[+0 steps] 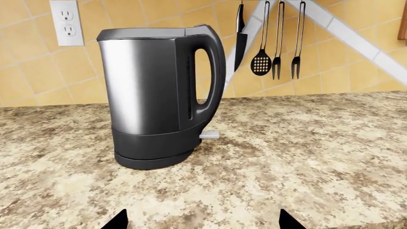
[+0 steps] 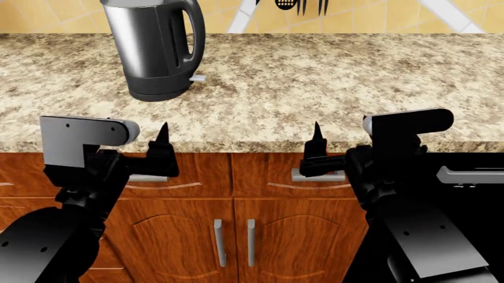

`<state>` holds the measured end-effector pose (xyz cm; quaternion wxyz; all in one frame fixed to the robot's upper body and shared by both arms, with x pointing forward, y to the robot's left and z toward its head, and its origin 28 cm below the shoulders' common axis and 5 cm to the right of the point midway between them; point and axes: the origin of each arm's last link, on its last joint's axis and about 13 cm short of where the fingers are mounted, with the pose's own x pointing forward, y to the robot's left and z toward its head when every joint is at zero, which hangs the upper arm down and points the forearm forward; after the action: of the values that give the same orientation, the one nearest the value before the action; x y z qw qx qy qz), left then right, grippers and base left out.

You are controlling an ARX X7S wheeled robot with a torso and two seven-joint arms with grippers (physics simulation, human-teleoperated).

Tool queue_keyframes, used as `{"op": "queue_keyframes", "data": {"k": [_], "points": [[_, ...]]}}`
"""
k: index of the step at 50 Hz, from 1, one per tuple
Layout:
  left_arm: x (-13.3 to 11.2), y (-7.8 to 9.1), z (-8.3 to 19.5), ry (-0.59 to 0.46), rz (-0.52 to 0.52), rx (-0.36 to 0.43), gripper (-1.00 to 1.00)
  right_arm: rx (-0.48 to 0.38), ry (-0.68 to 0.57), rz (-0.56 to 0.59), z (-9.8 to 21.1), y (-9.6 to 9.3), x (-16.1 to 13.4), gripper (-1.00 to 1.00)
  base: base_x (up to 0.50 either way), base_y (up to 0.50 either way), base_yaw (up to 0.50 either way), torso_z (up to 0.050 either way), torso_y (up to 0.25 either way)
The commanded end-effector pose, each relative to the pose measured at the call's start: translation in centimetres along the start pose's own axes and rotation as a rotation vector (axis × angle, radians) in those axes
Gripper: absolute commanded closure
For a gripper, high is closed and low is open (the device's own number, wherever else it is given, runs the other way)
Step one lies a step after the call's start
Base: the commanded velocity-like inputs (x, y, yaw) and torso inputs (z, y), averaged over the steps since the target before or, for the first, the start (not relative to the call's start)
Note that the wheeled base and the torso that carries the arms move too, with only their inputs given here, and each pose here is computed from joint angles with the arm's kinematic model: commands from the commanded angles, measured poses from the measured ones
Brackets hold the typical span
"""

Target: Press down the lever to turn on the electric kettle.

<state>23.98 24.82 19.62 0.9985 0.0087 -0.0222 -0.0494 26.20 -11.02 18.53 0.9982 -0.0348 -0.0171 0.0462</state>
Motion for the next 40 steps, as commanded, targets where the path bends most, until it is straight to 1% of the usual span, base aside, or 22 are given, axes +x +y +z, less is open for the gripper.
{"op": "queue_keyframes", "data": {"k": [1,22,40], "points": [[-0.6,-0.26,-0.54,-0.004,-0.012,0.001,-1.0,0.016,0.019,0.0,-0.74,-0.18,-0.02,-1.0,0.0,0.0,0.0,0.0,0.0],[-0.63,-0.36,-0.74,-0.006,-0.014,0.008,-1.0,0.017,0.032,-0.003,-0.96,-0.21,0.09,-1.0,0.0,0.0,0.0,0.0,0.0],[-0.73,-0.32,-0.68,-0.007,-0.011,0.014,-1.0,0.028,0.042,0.001,-1.03,-0.26,0.18,-1.0,0.0,0.48,0.0,0.0,0.0]]}}
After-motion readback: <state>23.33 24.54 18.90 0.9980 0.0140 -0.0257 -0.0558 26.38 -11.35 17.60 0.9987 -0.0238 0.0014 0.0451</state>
